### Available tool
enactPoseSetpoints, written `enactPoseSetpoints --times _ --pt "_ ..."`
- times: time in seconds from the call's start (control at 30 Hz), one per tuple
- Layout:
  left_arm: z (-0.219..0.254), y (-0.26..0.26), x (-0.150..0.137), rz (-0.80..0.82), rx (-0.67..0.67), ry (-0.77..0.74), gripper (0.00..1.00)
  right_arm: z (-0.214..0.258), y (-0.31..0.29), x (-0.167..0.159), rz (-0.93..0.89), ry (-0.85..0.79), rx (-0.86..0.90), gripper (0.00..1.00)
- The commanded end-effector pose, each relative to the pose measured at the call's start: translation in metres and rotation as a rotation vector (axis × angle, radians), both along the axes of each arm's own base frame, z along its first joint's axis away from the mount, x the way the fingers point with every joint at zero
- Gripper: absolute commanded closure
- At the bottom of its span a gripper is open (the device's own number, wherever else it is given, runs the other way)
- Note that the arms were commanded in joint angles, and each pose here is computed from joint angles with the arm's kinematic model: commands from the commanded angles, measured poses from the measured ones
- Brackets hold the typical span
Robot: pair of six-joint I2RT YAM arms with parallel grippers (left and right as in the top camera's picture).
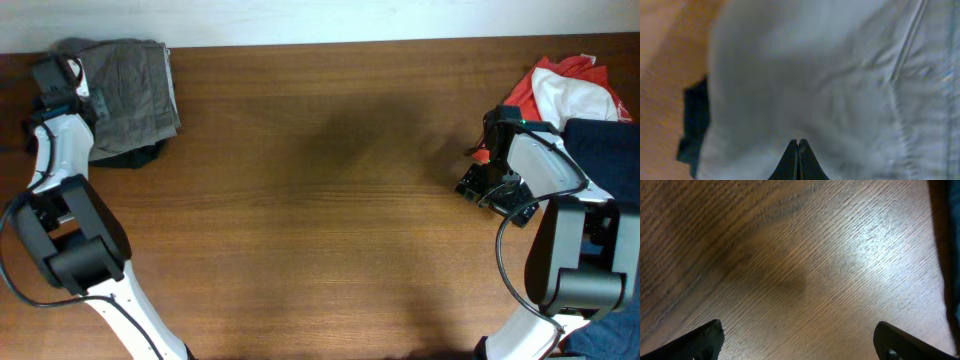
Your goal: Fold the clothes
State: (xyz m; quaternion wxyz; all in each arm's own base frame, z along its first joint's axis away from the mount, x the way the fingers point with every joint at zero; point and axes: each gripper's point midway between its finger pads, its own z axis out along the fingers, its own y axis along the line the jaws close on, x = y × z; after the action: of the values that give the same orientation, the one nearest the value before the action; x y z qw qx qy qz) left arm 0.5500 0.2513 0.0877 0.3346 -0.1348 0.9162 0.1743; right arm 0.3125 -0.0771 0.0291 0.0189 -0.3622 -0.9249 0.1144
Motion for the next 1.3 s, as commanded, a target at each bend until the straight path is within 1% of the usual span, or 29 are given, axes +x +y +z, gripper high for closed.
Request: enactPoseSetpoints --times 0.0,0.07,0.13,0.2,0.23,0.3,0.33,0.37,0.4,0.43,0.47,0.5,0.53,0.6,0.67,0.7,0.73,0.8,0.83,0.87,0.9,0.93,0.97,1.0,1.03,1.07,1.13,1.2,1.27 --pt "-0.042 0.023 -0.024 0.063 -0.044 0.1 0.99 0.011 -0.005 0.005 -0.007 -0.034 -0.025 0.01" --pt "-0.067 0.041 -0.043 0.106 -0.071 0.155 0.99 0.011 -0.005 0.005 -0.007 -0.035 -0.025 0.01" --pt "-0.06 0.067 -0.053 0.159 -0.053 0.135 0.99 0.011 -0.005 0.005 -0.007 -0.035 -0.025 0.01" --pt "-0.033 0.077 -0.052 0.181 -0.026 0.096 0.99 0.011 -0.005 0.005 -0.007 -0.034 -0.025 0.01" --pt "0.0 0.073 -0.045 0.208 -0.027 0.017 0.99 0.011 -0.005 0.005 -0.007 -0.034 -0.025 0.01" --pt "0.047 0.058 -0.033 0.21 -0.044 -0.093 0.99 0.011 -0.005 0.005 -0.007 -0.035 -0.025 0.01" --pt "0.065 0.034 -0.024 0.138 -0.092 -0.127 0.96 0.011 -0.005 0.005 -0.007 -0.035 -0.025 0.01" --pt "0.067 0.012 -0.017 0.077 -0.155 -0.137 0.95 0.011 -0.005 0.005 -0.007 -0.035 -0.025 0.01" --pt "0.062 -0.016 -0.01 -0.008 -0.237 -0.133 0.94 0.011 -0.005 0.005 -0.007 -0.035 -0.025 0.01" --pt "0.049 -0.048 -0.007 -0.046 -0.364 -0.114 0.94 0.011 -0.005 0.005 -0.007 -0.034 -0.025 0.01" --pt "0.031 -0.074 -0.007 -0.079 -0.436 -0.074 0.95 0.011 -0.005 0.005 -0.007 -0.035 -0.025 0.01" --pt "0.015 -0.089 -0.009 -0.091 -0.453 -0.027 0.91 0.011 -0.005 0.005 -0.007 -0.035 -0.025 0.01" --pt "-0.005 -0.102 -0.013 -0.1 -0.474 0.029 0.84 0.011 -0.005 0.005 -0.007 -0.034 -0.025 0.01" --pt "-0.045 -0.126 -0.022 -0.112 -0.505 0.124 0.84 0.011 -0.005 0.005 -0.007 -0.034 -0.025 0.01" --pt "-0.071 -0.132 -0.034 -0.097 -0.53 0.204 0.84 0.011 -0.005 0.005 -0.007 -0.034 -0.025 0.01" --pt "-0.074 -0.13 -0.041 -0.079 -0.522 0.234 0.84 0.011 -0.005 0.005 -0.007 -0.035 -0.025 0.01" --pt "-0.077 -0.128 -0.049 -0.061 -0.511 0.267 0.82 0.011 -0.005 0.005 -0.007 -0.034 -0.025 0.01" --pt "-0.073 -0.13 -0.055 -0.056 -0.52 0.285 0.82 0.011 -0.005 0.005 -0.007 -0.034 -0.025 0.01" --pt "-0.05 -0.132 -0.055 -0.068 -0.523 0.258 0.78 0.011 -0.005 0.005 -0.007 -0.034 -0.025 0.01" --pt "-0.016 -0.133 -0.054 -0.082 -0.506 0.207 0.71 0.011 -0.005 0.005 -0.007 -0.034 -0.025 0.01" --pt "0.02 -0.135 -0.057 -0.097 -0.487 0.152 0.58 0.011 -0.005 0.005 -0.007 -0.035 -0.025 0.01" --pt "0.049 -0.14 -0.061 -0.118 -0.488 0.111 0.44 0.011 -0.005 0.005 -0.007 -0.035 -0.025 0.01" --pt "0.085 -0.151 -0.071 -0.153 -0.505 0.062 0.13 0.011 -0.005 0.005 -0.007 -0.035 -0.025 0.01" --pt "0.114 -0.161 -0.083 -0.185 -0.528 0.028 0.01 0.011 -0.005 0.005 -0.007 -0.035 -0.025 0.01" --pt "0.136 -0.171 -0.1 -0.202 -0.545 0.02 0.01 0.011 -0.005 0.005 -0.007 -0.034 -0.025 0.01" --pt "0.148 -0.179 -0.127 -0.191 -0.563 0.062 0.01 0.011 -0.005 0.005 -0.007 -0.034 -0.025 0.01" --pt "0.15 -0.194 -0.175 -0.165 -0.609 0.184 0.01 0.011 -0.005 0.005 -0.007 -0.034 -0.025 0.01" --pt "0.146 -0.21 -0.201 -0.176 -0.625 0.238 0.01 0.011 -0.005 0.005 -0.007 -0.034 -0.025 0.01" --pt "0.142 -0.24 -0.231 -0.25 -0.609 0.223 0.01 0.011 -0.005 0.005 -0.007 -0.034 -0.025 0.01"
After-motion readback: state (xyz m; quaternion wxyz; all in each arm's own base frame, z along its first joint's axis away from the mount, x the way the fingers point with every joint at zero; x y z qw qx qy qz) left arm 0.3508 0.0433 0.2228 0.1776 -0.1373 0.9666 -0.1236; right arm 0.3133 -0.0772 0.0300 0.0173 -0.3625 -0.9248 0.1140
